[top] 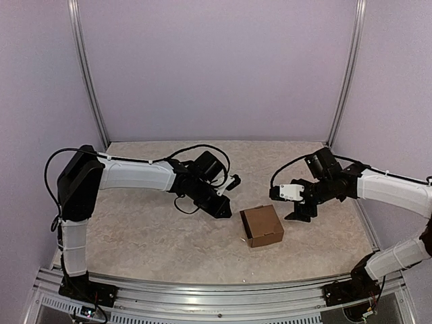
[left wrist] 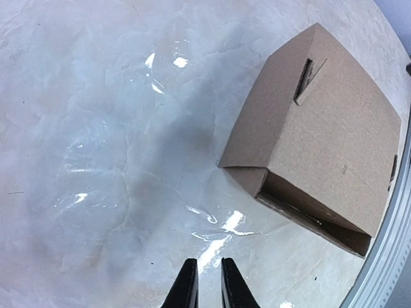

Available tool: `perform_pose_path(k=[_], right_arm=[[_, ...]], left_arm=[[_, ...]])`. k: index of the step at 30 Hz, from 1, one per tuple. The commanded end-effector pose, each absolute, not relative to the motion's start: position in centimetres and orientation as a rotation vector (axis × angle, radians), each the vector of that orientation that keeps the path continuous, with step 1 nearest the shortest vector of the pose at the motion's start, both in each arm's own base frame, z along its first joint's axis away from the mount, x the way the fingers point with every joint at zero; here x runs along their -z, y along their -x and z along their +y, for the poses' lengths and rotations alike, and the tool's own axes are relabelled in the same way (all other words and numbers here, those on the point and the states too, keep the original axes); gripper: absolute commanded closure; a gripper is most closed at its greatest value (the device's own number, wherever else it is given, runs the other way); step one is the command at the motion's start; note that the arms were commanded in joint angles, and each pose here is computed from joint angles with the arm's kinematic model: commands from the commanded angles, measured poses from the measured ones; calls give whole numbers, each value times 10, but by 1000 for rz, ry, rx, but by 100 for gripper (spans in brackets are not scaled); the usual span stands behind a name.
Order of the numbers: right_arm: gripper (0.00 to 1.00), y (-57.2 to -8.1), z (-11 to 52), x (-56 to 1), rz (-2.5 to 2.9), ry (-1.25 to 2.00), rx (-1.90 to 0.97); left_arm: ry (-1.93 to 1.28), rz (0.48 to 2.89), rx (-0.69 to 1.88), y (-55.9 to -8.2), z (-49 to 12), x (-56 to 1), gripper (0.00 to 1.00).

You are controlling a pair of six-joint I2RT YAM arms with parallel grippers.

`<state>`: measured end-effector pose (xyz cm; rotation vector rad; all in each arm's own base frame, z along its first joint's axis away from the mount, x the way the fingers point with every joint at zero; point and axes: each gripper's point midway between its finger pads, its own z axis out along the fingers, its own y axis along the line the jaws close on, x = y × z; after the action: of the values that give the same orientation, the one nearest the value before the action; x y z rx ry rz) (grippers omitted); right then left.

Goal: Fold the paper box

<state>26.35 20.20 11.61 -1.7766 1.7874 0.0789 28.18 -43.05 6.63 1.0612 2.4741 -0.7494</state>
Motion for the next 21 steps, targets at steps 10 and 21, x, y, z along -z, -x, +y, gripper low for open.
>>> perform_pose_path(k=[10, 21], right_arm=[[77, -271, 170, -33, 2046, 1877, -209], [78, -253, 221, -28, 2000, 1932, -338]], left_arm=[[-1233, 2414, 837, -278, -458, -71, 90], [-1265, 2368, 821, -290, -489, -75, 91]])
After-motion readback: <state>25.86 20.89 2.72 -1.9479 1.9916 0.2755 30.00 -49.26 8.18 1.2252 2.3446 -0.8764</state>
